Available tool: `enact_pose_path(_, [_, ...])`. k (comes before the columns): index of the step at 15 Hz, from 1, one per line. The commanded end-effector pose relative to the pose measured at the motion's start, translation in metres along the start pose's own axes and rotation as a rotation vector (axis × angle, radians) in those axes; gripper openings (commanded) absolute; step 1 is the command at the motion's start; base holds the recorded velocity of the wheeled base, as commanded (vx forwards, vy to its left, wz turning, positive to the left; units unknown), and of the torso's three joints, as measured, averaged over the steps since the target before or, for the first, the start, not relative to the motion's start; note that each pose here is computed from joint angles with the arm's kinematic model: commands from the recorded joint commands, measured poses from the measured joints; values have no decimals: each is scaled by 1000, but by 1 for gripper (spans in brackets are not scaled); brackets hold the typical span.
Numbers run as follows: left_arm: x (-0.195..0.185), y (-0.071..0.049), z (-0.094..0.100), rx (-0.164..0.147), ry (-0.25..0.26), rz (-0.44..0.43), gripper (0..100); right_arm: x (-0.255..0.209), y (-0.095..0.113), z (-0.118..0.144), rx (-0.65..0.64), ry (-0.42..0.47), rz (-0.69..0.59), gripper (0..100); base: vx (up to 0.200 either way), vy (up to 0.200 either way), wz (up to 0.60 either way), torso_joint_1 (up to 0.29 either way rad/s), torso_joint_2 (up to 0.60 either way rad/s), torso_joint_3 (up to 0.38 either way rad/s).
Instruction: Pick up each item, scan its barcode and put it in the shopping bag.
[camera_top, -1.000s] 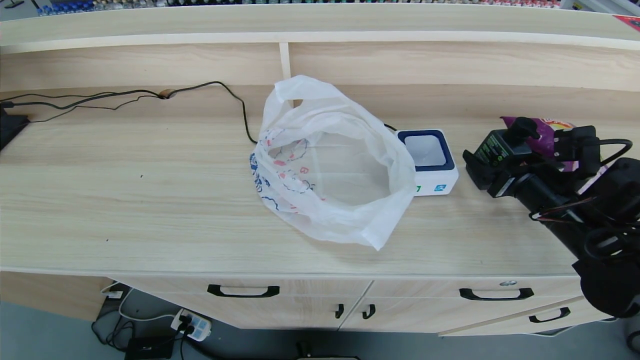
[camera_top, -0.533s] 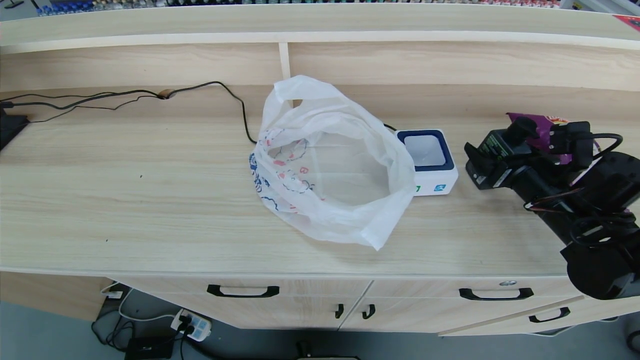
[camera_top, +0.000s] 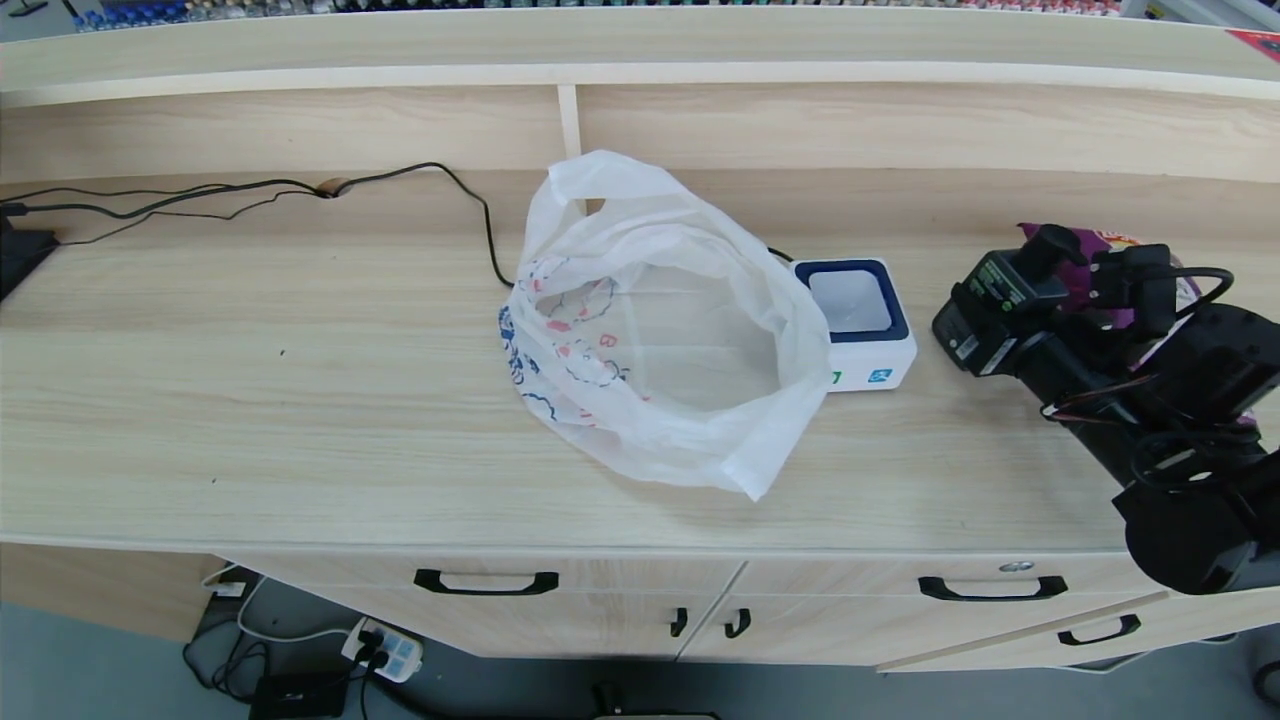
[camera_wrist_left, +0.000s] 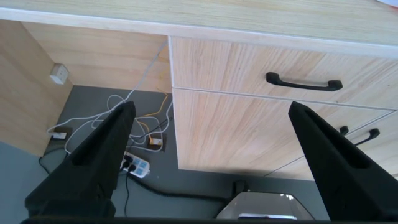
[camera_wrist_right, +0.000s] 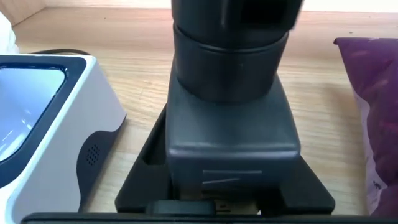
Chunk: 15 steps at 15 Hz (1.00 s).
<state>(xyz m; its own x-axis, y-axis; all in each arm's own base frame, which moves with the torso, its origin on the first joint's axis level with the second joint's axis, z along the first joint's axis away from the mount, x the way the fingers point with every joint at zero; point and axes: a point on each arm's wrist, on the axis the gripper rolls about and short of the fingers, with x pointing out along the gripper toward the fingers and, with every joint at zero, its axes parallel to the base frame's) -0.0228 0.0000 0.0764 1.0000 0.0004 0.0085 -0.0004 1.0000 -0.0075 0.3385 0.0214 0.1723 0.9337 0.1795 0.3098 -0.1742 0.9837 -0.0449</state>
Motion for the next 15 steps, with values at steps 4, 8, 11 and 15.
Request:
enact_pose_path(4, [0,0,0,0,-1,1,100,-4,10,20,-16,-50,28,0,0,0,0,0,0,0])
enact_pose_path(8, [0,0,0,0,1,0,100,-16,24,47,-17,-113,69,0,0,0,0,0,0,0])
enact_pose_path(11, [0,0,0,0,1,0,100,-38,26,63,-26,-127,66,0,0,0,0,0,0,0])
enact_pose_path(15, [0,0,0,1,1,0,100,-91,50,93,25,-169,158,0,0,0,0,0,0,0])
